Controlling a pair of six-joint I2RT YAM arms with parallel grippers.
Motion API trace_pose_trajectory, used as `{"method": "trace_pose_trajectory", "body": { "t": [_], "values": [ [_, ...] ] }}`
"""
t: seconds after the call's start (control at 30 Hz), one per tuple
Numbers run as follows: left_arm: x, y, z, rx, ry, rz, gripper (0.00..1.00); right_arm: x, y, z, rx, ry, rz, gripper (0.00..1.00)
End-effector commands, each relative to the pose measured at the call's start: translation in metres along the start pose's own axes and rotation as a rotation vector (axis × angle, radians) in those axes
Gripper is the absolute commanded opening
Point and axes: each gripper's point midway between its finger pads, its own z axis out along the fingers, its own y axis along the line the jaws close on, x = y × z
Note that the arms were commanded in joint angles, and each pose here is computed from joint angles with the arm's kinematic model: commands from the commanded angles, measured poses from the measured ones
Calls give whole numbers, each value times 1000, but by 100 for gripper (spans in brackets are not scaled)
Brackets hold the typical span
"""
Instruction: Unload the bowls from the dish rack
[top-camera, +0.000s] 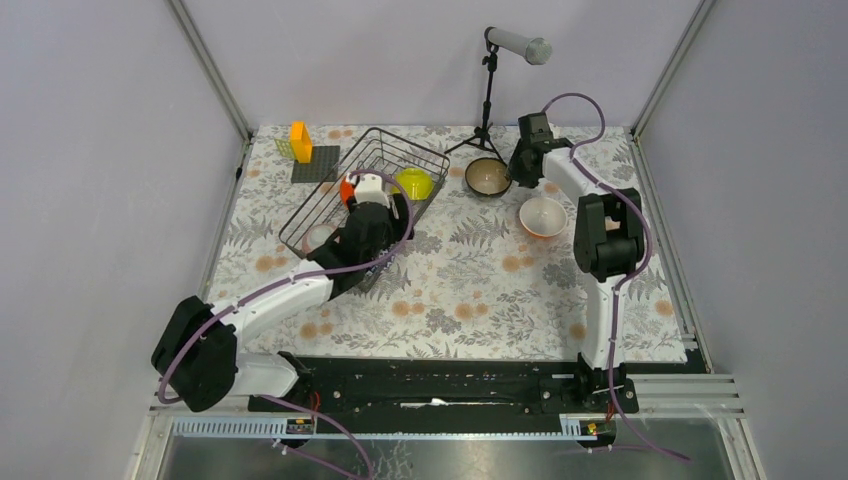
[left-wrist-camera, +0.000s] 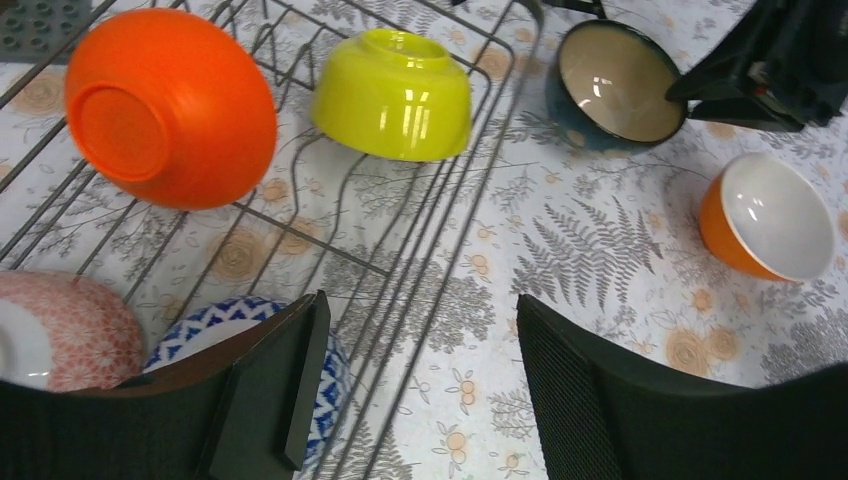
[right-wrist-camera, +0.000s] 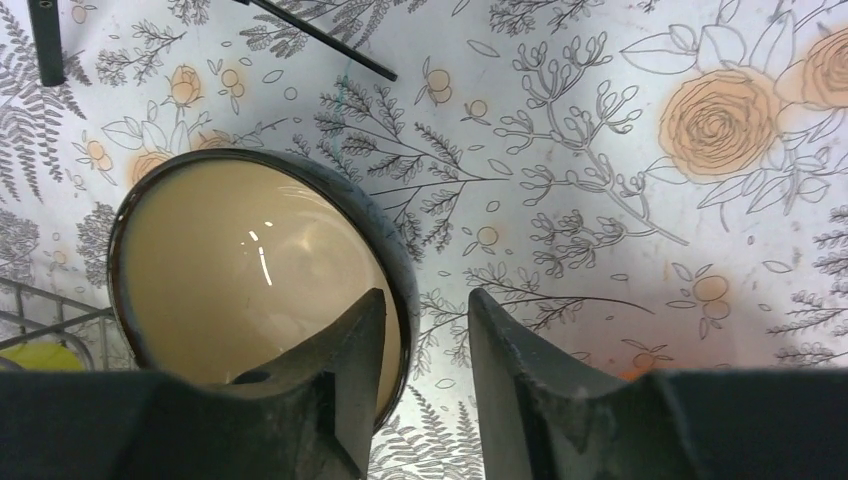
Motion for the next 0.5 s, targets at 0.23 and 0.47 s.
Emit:
{"method": "trace_pose_trajectory", "body": {
  "t": [0.23,0.47],
  "values": [
    [-50,29,12,-18,-54,-139,80,-35,9,-78,-84,-134,-72,55],
    [-62,68,21,-123,-61,-236,82,-25,61,-132,-346,-196,-211,62]
  ]
}}
